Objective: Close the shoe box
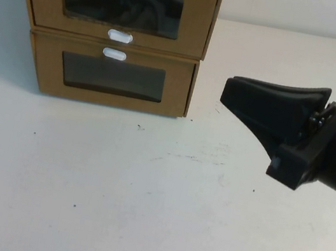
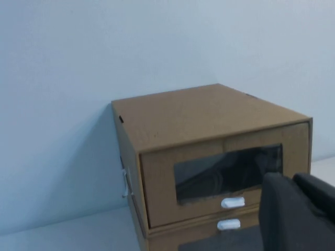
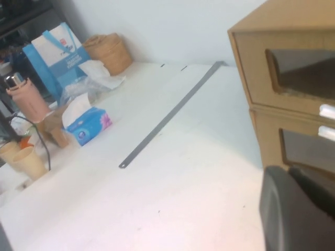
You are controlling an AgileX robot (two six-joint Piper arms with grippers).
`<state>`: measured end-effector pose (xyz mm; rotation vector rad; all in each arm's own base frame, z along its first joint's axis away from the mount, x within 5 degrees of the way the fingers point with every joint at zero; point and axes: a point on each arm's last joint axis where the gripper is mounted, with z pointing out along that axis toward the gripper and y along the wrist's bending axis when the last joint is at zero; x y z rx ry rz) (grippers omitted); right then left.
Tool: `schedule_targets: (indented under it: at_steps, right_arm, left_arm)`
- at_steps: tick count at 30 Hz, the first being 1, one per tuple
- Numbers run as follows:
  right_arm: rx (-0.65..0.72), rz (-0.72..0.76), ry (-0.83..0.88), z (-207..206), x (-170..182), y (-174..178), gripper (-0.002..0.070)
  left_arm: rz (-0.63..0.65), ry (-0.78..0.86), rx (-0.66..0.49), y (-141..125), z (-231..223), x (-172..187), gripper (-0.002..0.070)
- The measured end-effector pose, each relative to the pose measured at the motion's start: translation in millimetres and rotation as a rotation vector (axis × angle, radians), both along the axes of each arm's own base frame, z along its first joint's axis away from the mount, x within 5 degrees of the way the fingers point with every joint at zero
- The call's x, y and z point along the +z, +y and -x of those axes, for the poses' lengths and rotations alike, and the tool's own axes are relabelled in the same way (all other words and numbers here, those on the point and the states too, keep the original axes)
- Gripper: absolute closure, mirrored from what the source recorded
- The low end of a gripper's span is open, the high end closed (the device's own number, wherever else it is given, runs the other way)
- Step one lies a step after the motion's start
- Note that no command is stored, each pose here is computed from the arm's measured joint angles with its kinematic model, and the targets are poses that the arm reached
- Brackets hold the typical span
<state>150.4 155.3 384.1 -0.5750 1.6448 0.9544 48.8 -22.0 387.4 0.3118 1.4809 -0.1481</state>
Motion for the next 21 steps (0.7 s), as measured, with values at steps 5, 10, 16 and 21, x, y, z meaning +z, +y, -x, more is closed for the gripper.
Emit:
schedule_targets:
  at_steps: [5, 10, 16, 21]
  right_arm:
    - [0.012, 0.014, 0.022, 2, -8, 0, 0.0687]
    - [0.014, 0.02, 0.03, 2, -12, 0, 0.0687]
    - [0.014, 0.02, 0.03, 2, -12, 0, 0.0687]
    - [0.014, 0.02, 0.03, 2, -12, 0, 0.0687]
  left_arm:
    - [0.022, -0.047, 0.037, 5, 15, -61, 0.0677]
    - [0.021, 0.013, 0.066, 7, 5, -111, 0.0677]
    - [0.07, 0.091, 0.1, 8, -7, -155, 0.0677]
    - [0.077, 0.164, 0.12, 9, -12, -188, 0.0677]
